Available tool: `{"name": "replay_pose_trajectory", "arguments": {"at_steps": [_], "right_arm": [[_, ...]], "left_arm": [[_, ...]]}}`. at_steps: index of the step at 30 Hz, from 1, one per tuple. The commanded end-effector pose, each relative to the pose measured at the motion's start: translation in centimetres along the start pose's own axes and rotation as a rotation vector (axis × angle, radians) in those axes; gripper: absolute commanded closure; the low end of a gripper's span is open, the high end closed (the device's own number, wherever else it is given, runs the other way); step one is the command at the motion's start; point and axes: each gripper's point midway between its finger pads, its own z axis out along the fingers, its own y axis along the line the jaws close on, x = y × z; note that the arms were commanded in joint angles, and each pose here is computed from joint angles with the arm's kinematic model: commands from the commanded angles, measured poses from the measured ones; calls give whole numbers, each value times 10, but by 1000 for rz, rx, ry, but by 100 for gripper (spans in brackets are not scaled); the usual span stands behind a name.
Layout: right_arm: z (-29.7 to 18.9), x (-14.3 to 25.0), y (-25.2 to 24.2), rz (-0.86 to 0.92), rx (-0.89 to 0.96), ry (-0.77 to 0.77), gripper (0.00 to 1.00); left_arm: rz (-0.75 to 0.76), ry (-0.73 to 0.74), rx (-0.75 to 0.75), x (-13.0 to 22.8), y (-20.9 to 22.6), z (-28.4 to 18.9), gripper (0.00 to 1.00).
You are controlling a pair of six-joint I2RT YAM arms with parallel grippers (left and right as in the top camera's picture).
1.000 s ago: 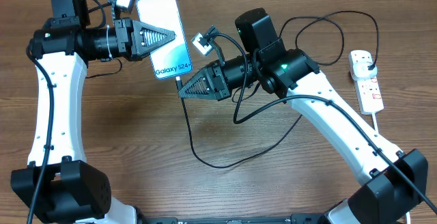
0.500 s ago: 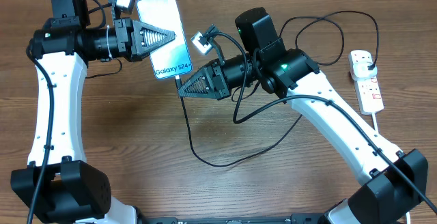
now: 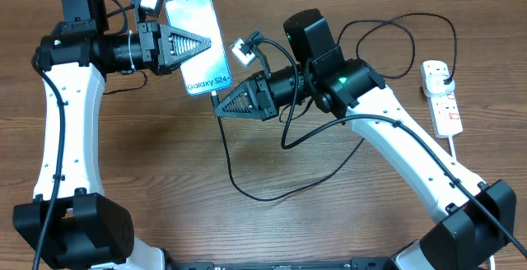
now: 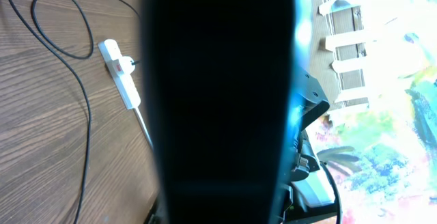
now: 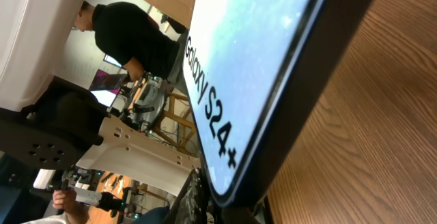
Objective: Plug charger to phone and switch on socket
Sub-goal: 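Push the USB-C plug into the phone port with the right gripper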
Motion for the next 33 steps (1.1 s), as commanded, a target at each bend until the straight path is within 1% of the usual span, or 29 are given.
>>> {"name": "replay_pose_trajectory", "arguments": {"at_steps": [1, 18, 24, 33], "right_arm": [[-2, -4, 4, -14, -11, -9, 96], [-2, -6, 1, 4, 6, -17, 96], [-2, -5, 1, 11, 7, -14, 96], [-2, -4, 0, 17, 8, -10, 96]], "left_arm": [[19, 17, 55, 5, -22, 2, 96], [25, 30, 58, 8, -23, 7, 96], [43, 23, 30, 5, -18, 7, 96], [64, 22, 31, 3, -19, 7, 96]]}}
